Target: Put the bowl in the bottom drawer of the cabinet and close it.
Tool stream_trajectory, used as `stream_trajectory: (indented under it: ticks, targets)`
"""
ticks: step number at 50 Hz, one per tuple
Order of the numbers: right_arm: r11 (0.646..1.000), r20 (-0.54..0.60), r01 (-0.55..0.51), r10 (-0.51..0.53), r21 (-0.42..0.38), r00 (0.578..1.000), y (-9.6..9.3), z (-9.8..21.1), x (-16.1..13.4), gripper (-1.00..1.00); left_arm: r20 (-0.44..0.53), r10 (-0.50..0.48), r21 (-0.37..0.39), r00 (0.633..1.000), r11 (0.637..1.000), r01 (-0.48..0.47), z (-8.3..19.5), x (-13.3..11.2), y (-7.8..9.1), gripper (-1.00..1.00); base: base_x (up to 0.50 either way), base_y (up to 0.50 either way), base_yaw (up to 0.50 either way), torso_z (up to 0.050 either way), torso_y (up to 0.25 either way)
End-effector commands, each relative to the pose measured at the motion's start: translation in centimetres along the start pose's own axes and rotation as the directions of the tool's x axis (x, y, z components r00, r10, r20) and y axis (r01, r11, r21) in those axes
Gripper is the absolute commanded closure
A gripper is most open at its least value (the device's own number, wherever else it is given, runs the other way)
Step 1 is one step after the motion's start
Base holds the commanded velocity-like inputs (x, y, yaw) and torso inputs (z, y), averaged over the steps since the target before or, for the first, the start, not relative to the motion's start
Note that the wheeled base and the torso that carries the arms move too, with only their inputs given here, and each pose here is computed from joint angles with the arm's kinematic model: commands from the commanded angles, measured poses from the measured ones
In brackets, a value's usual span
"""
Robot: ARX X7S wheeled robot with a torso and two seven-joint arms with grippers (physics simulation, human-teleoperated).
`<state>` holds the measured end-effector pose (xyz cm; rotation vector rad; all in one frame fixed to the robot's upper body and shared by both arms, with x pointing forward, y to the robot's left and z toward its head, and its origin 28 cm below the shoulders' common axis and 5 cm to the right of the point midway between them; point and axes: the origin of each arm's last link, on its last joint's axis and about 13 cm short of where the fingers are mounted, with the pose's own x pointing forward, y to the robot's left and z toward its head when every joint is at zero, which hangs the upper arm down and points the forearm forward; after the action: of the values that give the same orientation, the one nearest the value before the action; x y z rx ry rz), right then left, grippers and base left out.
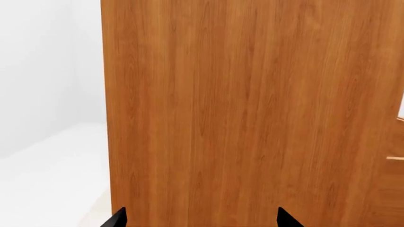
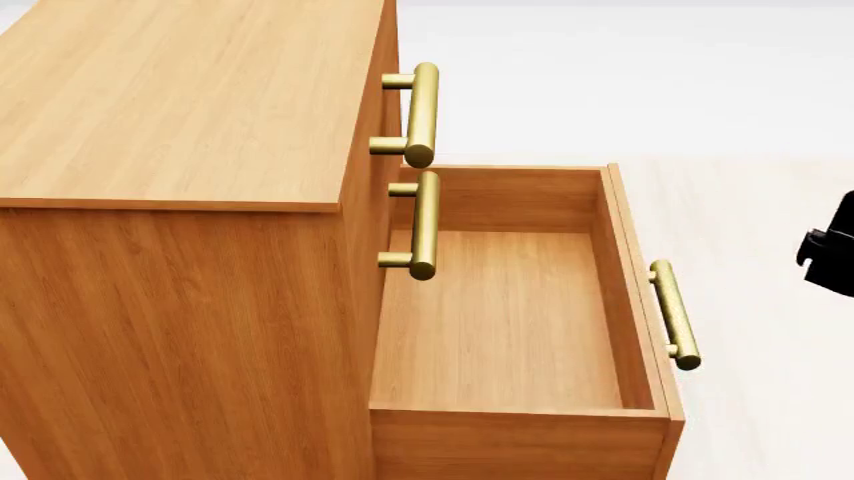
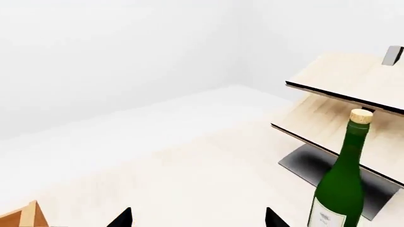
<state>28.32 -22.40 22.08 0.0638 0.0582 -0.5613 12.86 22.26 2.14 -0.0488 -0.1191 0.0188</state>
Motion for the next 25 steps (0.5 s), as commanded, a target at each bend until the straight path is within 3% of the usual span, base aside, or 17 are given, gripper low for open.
stream_trajectory:
  ticks: [1, 25]
  targets:
    - [0.996, 0.014, 0.089, -0.09, 0.026, 0.996, -1.1, 0.0, 0.0, -1.0, -0.001, 0.001, -0.001, 1.0, 1.0, -0.001, -0.2, 0.1, 0.0, -1.0, 0.0, 0.0, 0.0, 0.0, 0.0]
    - [0.966, 0.004, 0.243, -0.245, 0.084, 0.97, -3.5, -0.9, 0.0, -1.0, 0.001, 0.002, 0.0, 1.0, 1.0, -0.002, -0.1, -0.1, 0.0, -1.0, 0.0, 0.0, 0.0, 0.0, 0.0]
